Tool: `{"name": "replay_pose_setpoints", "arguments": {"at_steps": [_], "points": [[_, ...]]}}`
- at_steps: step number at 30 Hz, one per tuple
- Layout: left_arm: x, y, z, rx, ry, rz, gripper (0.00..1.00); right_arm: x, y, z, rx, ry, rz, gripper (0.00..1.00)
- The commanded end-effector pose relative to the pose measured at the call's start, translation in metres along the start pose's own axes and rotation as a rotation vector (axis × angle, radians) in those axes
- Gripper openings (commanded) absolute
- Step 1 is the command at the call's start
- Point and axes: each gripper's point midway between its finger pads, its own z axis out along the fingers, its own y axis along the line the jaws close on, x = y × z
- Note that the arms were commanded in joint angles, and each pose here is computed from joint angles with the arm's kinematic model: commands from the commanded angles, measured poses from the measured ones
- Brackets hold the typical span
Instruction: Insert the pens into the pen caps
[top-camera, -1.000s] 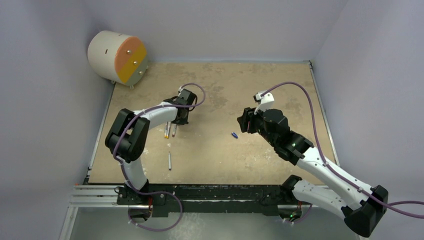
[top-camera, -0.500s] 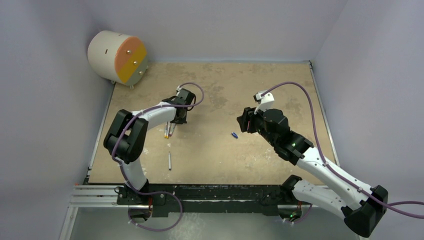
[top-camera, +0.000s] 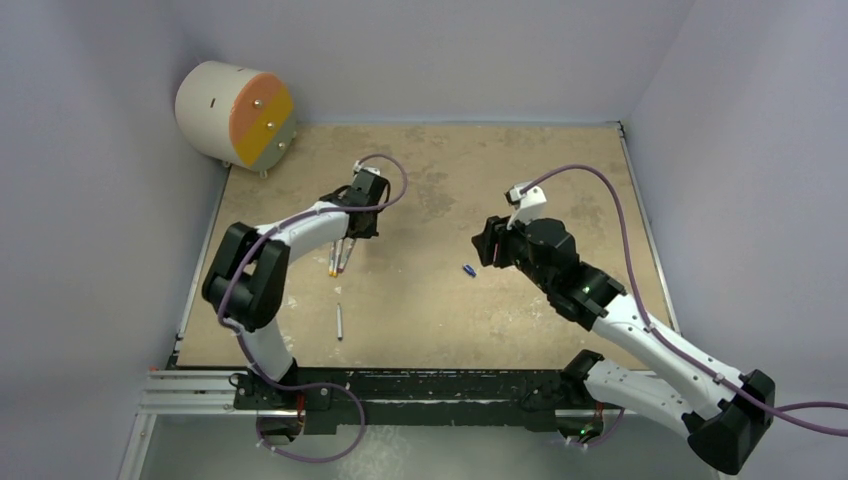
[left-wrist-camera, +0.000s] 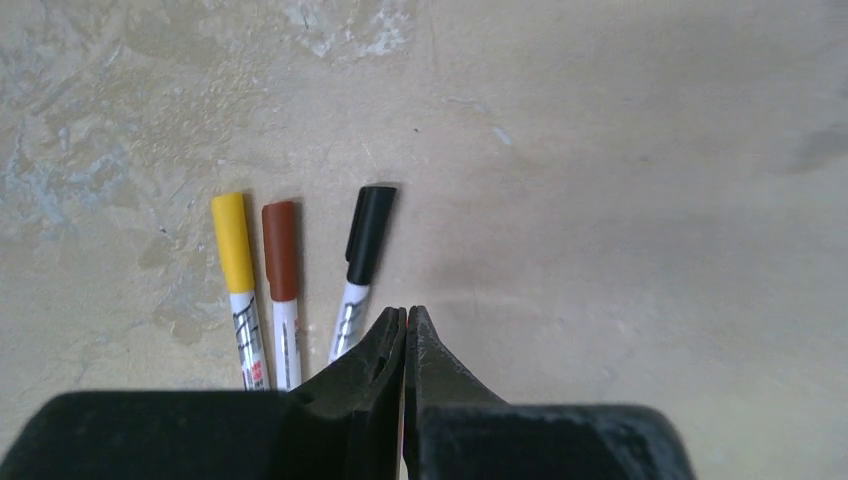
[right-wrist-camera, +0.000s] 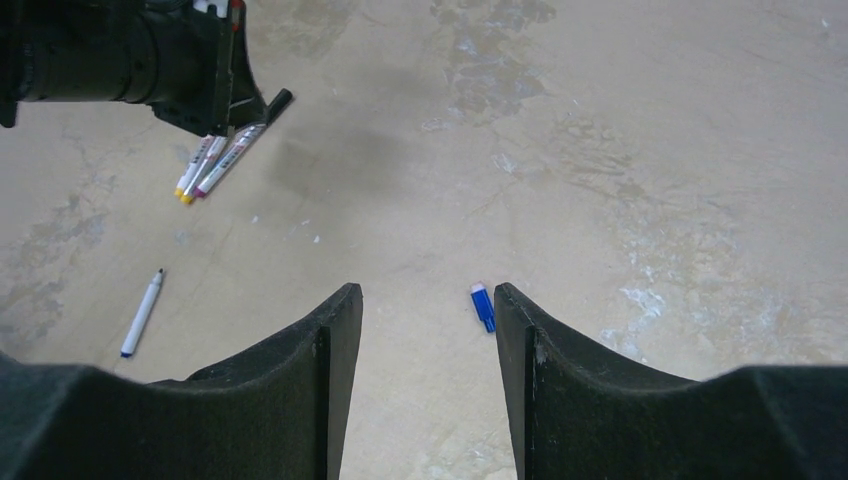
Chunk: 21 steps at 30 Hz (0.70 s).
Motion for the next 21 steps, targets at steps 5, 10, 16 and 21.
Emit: {"name": "replay_pose_setpoints", "arguments": {"at_steps": [5,10,16,21], "points": [[-0.123,0.038,-0.161,0.164,-0.584,-0.379,0.40,0.019,0.046,0.037,-0.142,0.116,-0.019,0.58],[-0.109,0.132,-0.210,-0.193,-0.619,-0.559,0.53,0.063,0.106,0.065,-0.173,0.242,-0.015,0.64],[-0.070,0.196,-0.212,-0.401,-0.590,-0.707,0.54,0.105,0.179,0.097,-0.173,0.348,-0.042,0.64],[-0.047,0.225,-0.214,-0.491,-0.606,-0.769,0.59,0.146,0.225,0.114,-0.115,0.430,-0.068,0.53]]}}
